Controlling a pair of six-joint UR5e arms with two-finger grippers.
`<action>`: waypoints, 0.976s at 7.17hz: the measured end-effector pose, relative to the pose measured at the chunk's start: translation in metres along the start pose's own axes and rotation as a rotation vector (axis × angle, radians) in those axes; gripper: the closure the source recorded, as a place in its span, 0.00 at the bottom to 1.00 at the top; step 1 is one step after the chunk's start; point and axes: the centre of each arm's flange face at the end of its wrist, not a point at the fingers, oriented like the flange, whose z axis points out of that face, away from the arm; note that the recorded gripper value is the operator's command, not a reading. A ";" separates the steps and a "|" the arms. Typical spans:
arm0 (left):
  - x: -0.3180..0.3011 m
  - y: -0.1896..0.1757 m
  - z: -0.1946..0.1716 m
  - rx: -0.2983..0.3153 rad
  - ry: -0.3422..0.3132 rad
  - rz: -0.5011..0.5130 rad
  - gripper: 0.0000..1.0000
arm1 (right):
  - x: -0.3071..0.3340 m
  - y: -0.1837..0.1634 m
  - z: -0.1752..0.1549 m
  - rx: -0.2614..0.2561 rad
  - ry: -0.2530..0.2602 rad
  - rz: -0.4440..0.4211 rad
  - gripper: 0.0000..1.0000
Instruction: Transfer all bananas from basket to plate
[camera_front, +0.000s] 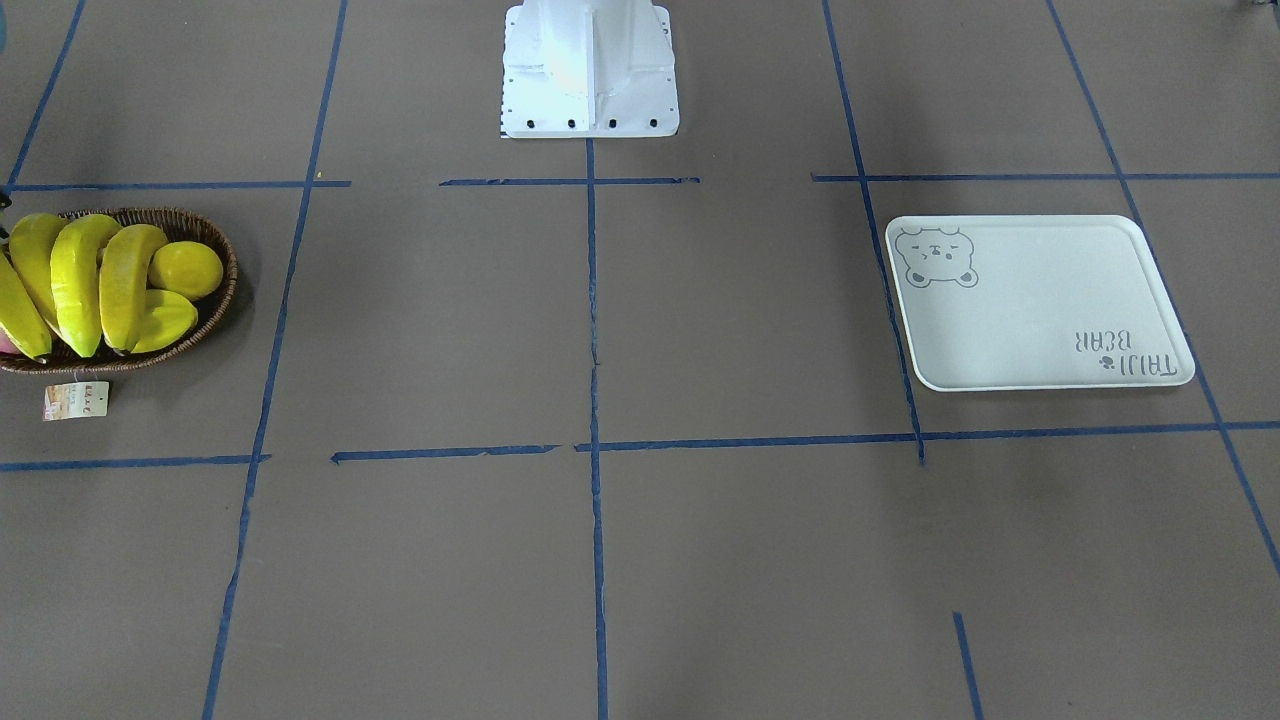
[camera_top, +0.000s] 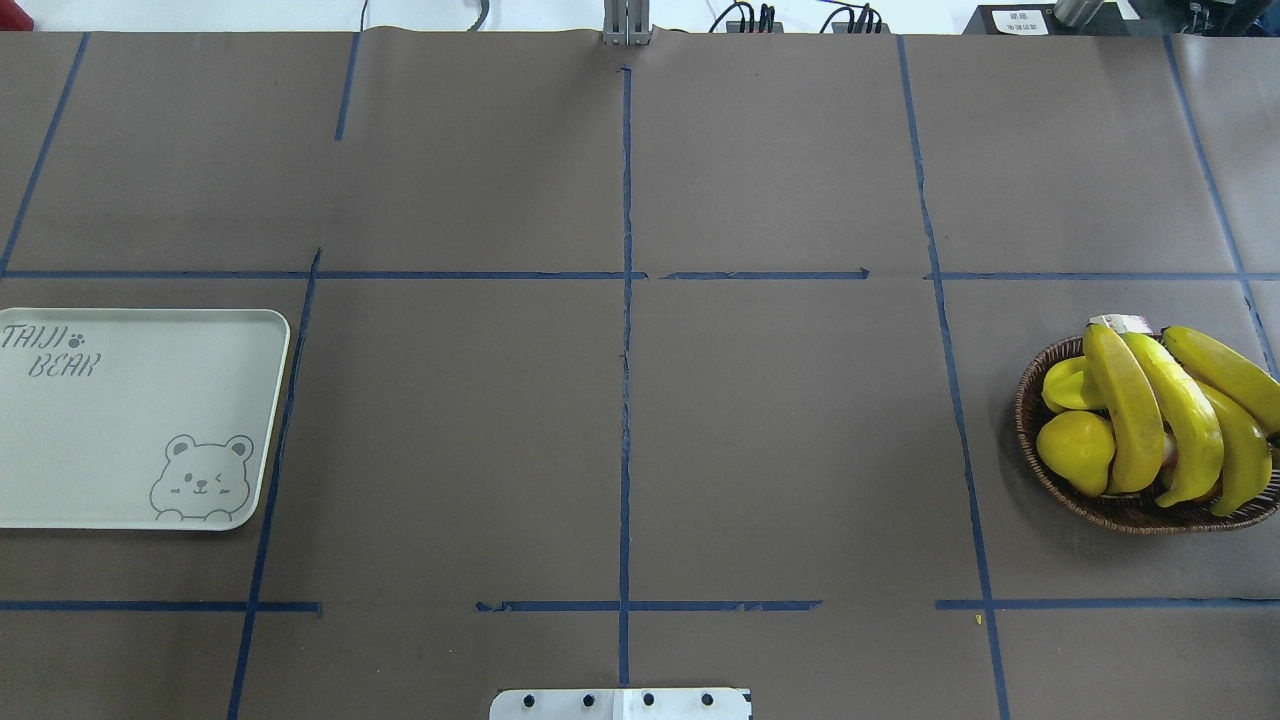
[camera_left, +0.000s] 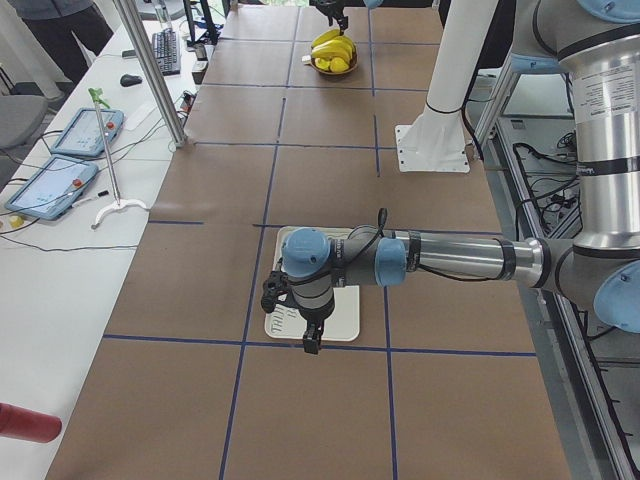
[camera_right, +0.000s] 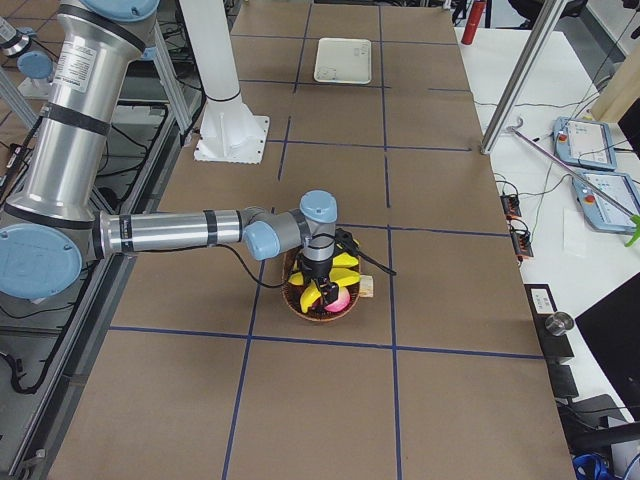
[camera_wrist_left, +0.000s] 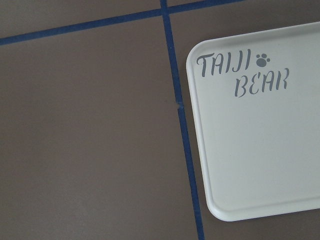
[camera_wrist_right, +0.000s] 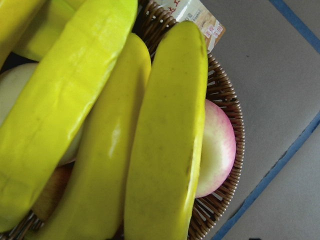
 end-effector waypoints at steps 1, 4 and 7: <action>0.000 0.000 0.000 -0.001 0.000 -0.001 0.00 | 0.001 -0.001 0.001 -0.001 0.001 -0.003 0.45; -0.001 0.000 0.001 -0.001 0.001 -0.002 0.00 | 0.003 -0.004 0.005 -0.003 0.003 -0.008 0.50; 0.000 0.000 0.001 -0.002 0.002 -0.002 0.00 | 0.004 -0.007 0.006 -0.002 0.003 -0.008 0.90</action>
